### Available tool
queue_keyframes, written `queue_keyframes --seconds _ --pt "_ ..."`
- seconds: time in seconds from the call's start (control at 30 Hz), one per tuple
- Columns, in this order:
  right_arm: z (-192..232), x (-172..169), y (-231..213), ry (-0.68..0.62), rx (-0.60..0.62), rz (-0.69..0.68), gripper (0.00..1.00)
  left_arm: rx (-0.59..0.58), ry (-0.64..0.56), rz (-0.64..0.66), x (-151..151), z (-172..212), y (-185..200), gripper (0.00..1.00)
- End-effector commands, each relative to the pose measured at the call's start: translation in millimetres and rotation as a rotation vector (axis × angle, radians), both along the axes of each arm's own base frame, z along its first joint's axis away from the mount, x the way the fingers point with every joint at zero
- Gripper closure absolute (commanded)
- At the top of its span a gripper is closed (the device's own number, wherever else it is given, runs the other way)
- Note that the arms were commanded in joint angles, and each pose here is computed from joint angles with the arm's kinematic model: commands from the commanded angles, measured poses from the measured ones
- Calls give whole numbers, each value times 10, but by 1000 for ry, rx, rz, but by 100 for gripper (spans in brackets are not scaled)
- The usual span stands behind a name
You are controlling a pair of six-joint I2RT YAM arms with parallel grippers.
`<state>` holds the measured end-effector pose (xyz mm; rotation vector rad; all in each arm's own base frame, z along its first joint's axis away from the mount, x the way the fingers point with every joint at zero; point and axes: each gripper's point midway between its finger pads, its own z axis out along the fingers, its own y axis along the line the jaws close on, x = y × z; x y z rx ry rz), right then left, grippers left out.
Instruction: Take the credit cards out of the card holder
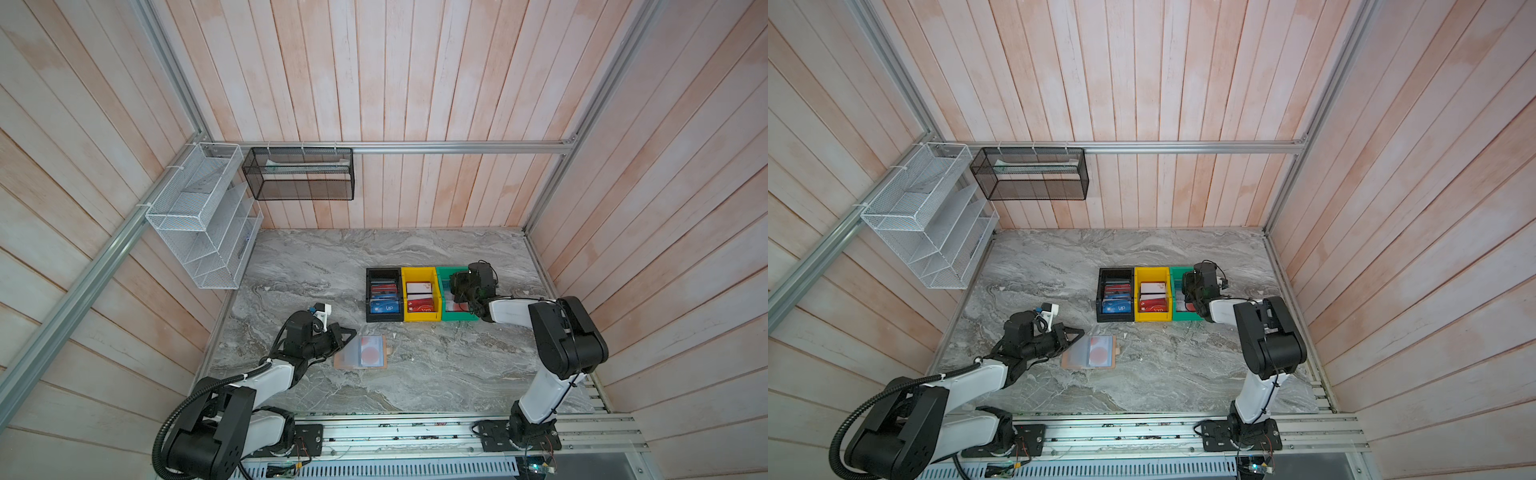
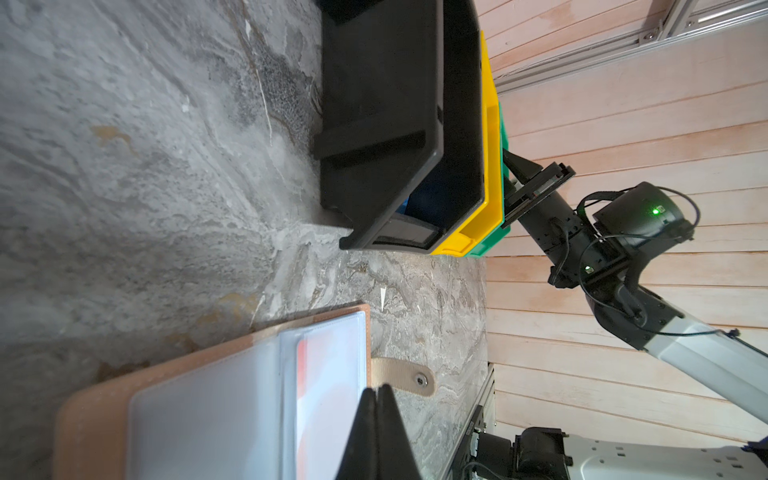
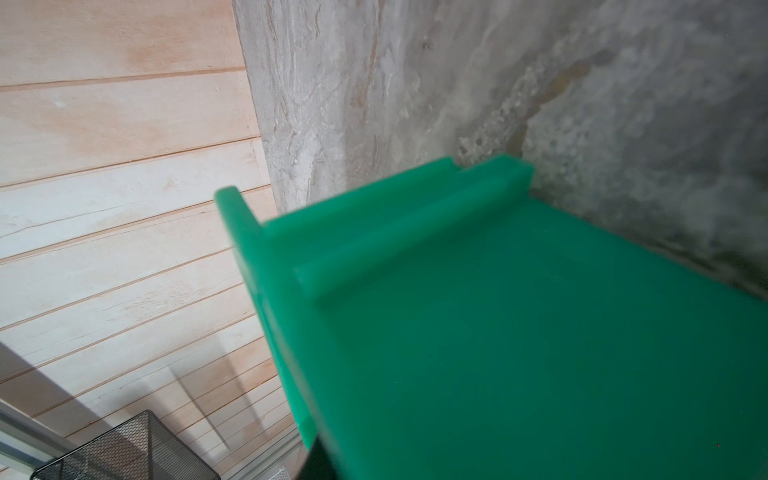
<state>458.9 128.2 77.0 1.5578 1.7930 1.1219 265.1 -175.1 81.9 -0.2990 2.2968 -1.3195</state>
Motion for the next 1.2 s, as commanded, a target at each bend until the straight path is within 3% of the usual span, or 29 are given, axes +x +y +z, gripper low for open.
queue_keyframes --seconds 0.0,0.33,1.17 --pt "39 78 0 -24 0 6 77 -3 -53 -14 52 145 -9 98" --pt "116 15 -60 -28 -33 9 66 0 -57 -10 44 165 16 99" --pt "4 -337 -137 54 -39 22 66 5 -62 -8 22 215 34 99"
